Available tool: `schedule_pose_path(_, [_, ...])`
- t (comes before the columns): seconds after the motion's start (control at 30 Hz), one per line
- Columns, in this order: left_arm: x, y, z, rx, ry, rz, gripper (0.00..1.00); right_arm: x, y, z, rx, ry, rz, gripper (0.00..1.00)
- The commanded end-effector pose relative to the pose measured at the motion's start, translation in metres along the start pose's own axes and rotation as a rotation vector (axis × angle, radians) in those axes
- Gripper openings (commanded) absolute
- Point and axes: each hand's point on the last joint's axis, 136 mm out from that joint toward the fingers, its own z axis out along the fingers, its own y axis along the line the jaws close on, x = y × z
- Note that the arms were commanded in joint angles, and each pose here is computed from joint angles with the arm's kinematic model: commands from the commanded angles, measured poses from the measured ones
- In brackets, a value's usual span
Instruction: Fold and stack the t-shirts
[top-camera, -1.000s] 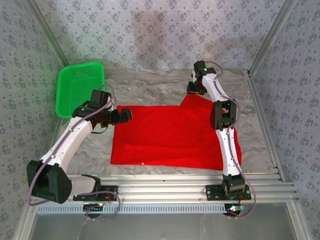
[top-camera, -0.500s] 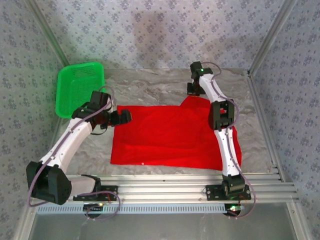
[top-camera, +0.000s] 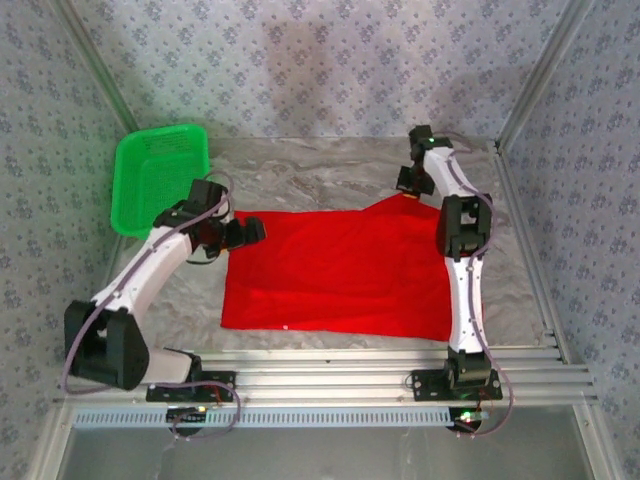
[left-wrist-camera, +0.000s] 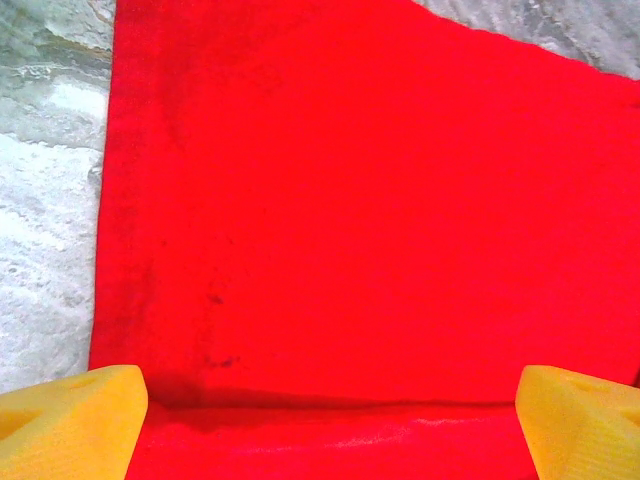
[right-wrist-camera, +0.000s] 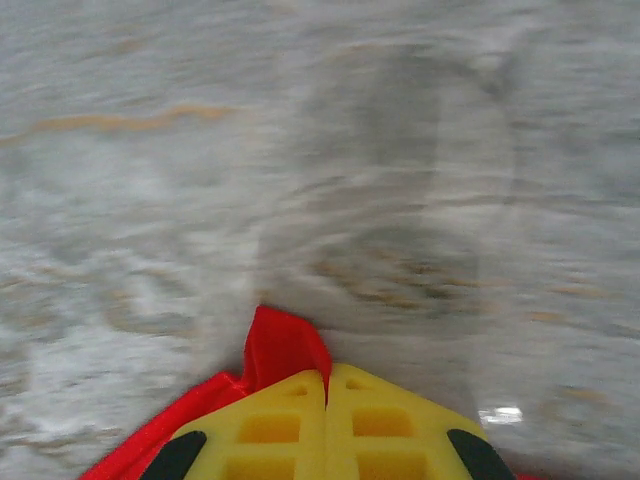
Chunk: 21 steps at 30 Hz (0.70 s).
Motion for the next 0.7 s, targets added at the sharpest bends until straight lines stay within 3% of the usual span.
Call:
schedule_pose_path(0.0, [-0.025, -0.019, 0.003, 0.052, -0.043, -0.011, 0.94, -0.013, -0.019, -0.028, 0.011, -0.071, 0.059, 0.00])
schedule_pose_path(0.2, [-0.008, -0.021, 0.037, 0.016, 0.054, -0.043, 0.90, -0.025, -0.033, -0.044, -0.032, -0.170, 0.122, 0.00])
schedule_pose_path(0.4, [0.029, 0.001, 0.069, -0.079, 0.161, -0.122, 0.84, -0.030, -0.048, -0.057, -0.018, -0.234, 0.165, 0.00])
schedule_pose_path(0.57, [0.034, 0.011, 0.077, -0.120, 0.159, -0.146, 0.84, -0.037, -0.071, -0.074, -0.003, -0.307, 0.232, 0.00])
schedule_pose_path(0.67, [0.018, 0.004, 0.073, -0.116, 0.119, -0.127, 0.86, -0.041, -0.077, -0.072, -0.029, -0.308, 0.250, 0.00])
